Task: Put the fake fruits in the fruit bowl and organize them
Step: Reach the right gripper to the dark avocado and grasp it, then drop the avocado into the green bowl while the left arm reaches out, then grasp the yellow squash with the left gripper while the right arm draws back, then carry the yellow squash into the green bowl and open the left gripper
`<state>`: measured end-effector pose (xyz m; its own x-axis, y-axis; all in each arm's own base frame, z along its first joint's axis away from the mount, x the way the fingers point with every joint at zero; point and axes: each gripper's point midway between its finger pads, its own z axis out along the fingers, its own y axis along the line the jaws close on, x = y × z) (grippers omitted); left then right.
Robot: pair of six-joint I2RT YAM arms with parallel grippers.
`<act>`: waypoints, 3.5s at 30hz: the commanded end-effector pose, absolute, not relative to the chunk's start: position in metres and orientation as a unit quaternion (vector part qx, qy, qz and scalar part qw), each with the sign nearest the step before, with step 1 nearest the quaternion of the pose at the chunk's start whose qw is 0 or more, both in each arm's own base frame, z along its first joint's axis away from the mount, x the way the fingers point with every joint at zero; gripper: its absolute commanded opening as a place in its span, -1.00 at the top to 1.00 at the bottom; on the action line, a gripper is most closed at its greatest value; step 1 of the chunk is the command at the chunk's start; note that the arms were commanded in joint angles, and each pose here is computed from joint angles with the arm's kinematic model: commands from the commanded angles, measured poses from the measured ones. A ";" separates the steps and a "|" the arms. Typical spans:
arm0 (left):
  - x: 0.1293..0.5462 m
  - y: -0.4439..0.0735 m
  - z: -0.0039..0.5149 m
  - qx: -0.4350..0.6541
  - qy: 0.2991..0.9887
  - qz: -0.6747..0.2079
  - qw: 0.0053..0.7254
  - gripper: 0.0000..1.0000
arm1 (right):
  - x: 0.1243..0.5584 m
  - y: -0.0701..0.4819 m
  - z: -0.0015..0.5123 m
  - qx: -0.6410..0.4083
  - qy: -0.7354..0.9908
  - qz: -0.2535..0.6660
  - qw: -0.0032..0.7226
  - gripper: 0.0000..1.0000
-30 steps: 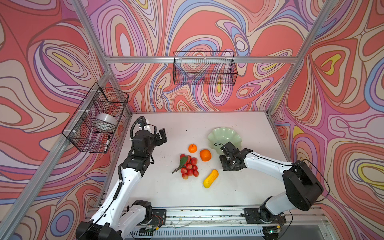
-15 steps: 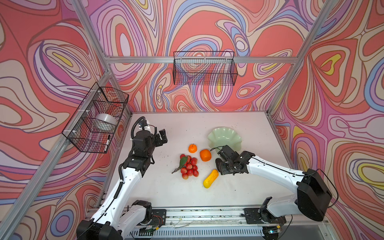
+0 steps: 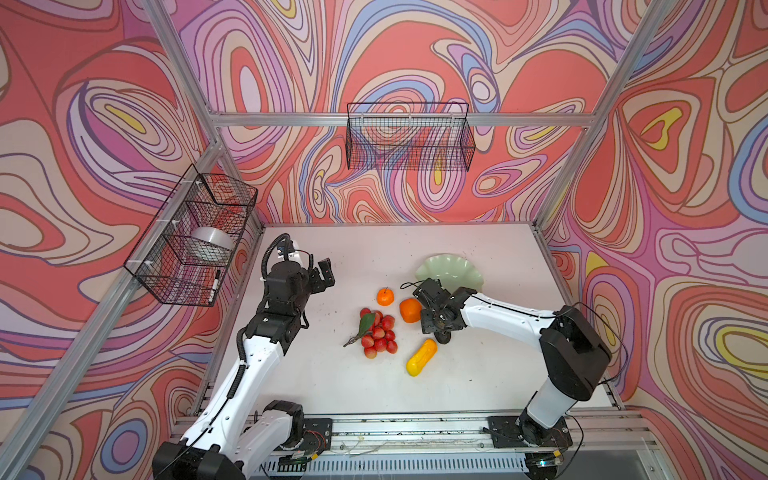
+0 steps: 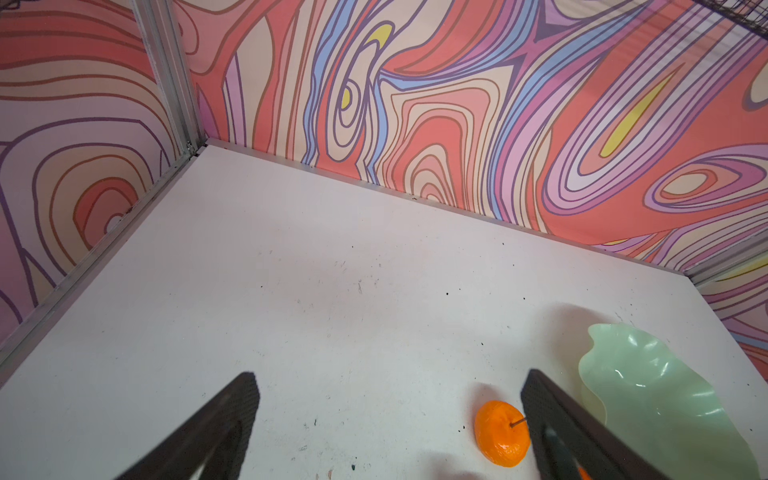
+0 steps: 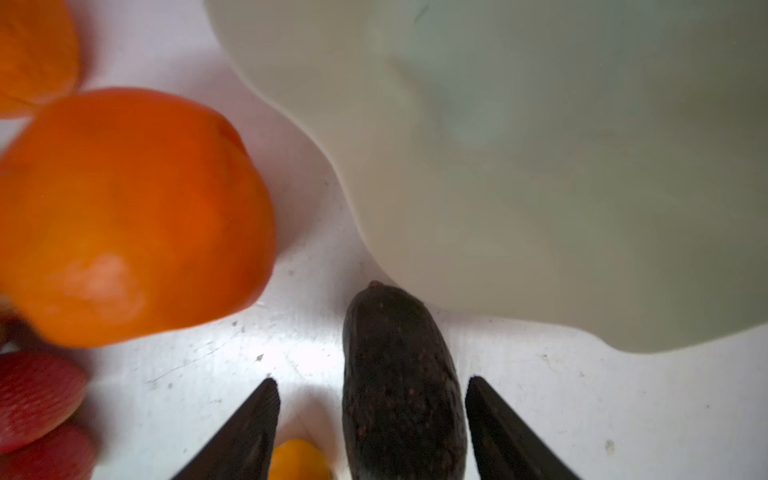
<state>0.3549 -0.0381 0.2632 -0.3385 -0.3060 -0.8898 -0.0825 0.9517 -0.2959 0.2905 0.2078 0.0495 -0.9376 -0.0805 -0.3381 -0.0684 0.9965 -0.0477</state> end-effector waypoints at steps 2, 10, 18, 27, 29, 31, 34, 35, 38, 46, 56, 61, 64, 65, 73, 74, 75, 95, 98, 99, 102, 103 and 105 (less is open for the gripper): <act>0.351 -0.037 0.263 -0.123 0.811 -0.102 0.563 -0.99 | 0.284 0.197 0.029 -0.014 0.986 -0.041 0.160 -0.41; 0.353 -0.041 0.262 -0.126 0.811 -0.115 0.559 -1.00 | 0.291 0.186 0.083 -0.012 0.974 -0.051 0.220 0.35; 0.353 -0.044 0.265 -0.131 0.812 -0.130 0.553 -0.95 | 0.304 0.178 0.179 -0.036 0.954 -0.034 0.296 0.36; 0.329 -0.070 0.270 -0.058 0.849 -0.166 0.497 -0.86 | 0.422 0.198 0.128 -0.025 0.957 0.012 0.288 0.35; 0.319 -0.073 0.269 -0.043 0.857 -0.169 0.485 -0.83 | 0.436 0.198 0.107 -0.028 0.960 0.000 0.277 0.34; 0.311 -0.078 0.268 -0.029 0.863 -0.179 0.472 -0.83 | 0.446 0.198 0.086 -0.026 0.965 -0.002 0.261 0.32; 0.300 -0.082 0.269 -0.019 0.870 -0.189 0.454 -0.82 | 0.453 0.194 0.065 -0.021 0.968 -0.006 0.249 0.29; 0.297 -0.084 0.269 -0.016 0.873 -0.192 0.448 -0.81 | 0.455 0.191 0.060 -0.018 0.969 -0.008 0.245 0.28; 0.281 -0.079 0.278 -0.014 0.883 -0.173 0.436 -0.80 | 0.460 0.189 0.046 -0.017 0.972 -0.009 0.234 0.21; 0.256 -0.083 0.295 -0.010 0.887 -0.189 0.421 -0.81 | 0.460 0.184 0.036 -0.010 0.975 -0.022 0.223 -0.25; 0.256 -0.131 0.290 0.034 0.900 -0.208 0.383 -0.80 | 0.469 0.177 0.115 0.013 0.953 -0.001 0.302 -0.43; 0.245 -0.214 0.234 0.144 0.929 -0.174 0.294 -0.79 | 0.455 0.139 0.214 0.099 0.898 0.053 0.424 -0.82; 0.233 -0.251 0.208 0.194 0.940 -0.140 0.243 -0.79 | 0.438 0.121 0.226 0.133 0.887 0.081 0.434 -0.96; 0.228 -0.265 0.201 0.209 0.940 -0.139 0.230 -0.77 | 0.430 0.117 0.226 0.139 0.884 0.088 0.437 -0.97; 0.196 -0.333 0.129 0.264 0.944 -0.149 0.132 -0.82 | 0.387 0.079 0.210 0.195 0.881 0.096 0.421 -0.97; 0.192 -0.338 0.119 0.268 0.945 -0.147 0.114 -0.83 | 0.382 0.075 0.208 0.201 0.880 0.094 0.419 -0.97; 0.191 -0.341 0.110 0.269 0.947 -0.141 0.102 -0.82 | 0.377 0.072 0.207 0.205 0.879 0.094 0.420 -0.97; 0.207 -0.348 0.068 0.270 0.956 -0.074 0.084 0.24 | 0.336 0.039 0.209 0.269 0.853 0.109 0.433 -0.96; 0.215 -0.352 0.098 0.282 0.948 -0.085 0.119 0.32 | 0.337 0.040 0.204 0.274 0.854 0.115 0.428 -0.96; 0.218 -0.353 0.107 0.286 0.946 -0.088 0.128 0.33 | 0.336 0.040 0.203 0.275 0.854 0.115 0.427 -0.97; 0.233 -0.356 0.139 0.294 0.937 -0.090 0.167 0.34 | 0.332 0.036 0.204 0.282 0.852 0.110 0.427 -0.96; 0.242 -0.359 0.149 0.290 0.934 -0.099 0.182 0.34 | 0.330 0.035 0.205 0.281 0.851 0.111 0.429 -0.97; 0.259 -0.371 0.166 0.283 0.928 -0.141 0.198 0.34 | 0.324 0.035 0.207 0.278 0.845 0.122 0.440 -0.97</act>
<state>0.2369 -0.3731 0.1413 -0.7808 0.4897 -0.3880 0.5759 0.8049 -0.1429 0.3328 0.0386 0.2051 -0.4792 0.5633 -0.6731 0.3669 0.8252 0.4294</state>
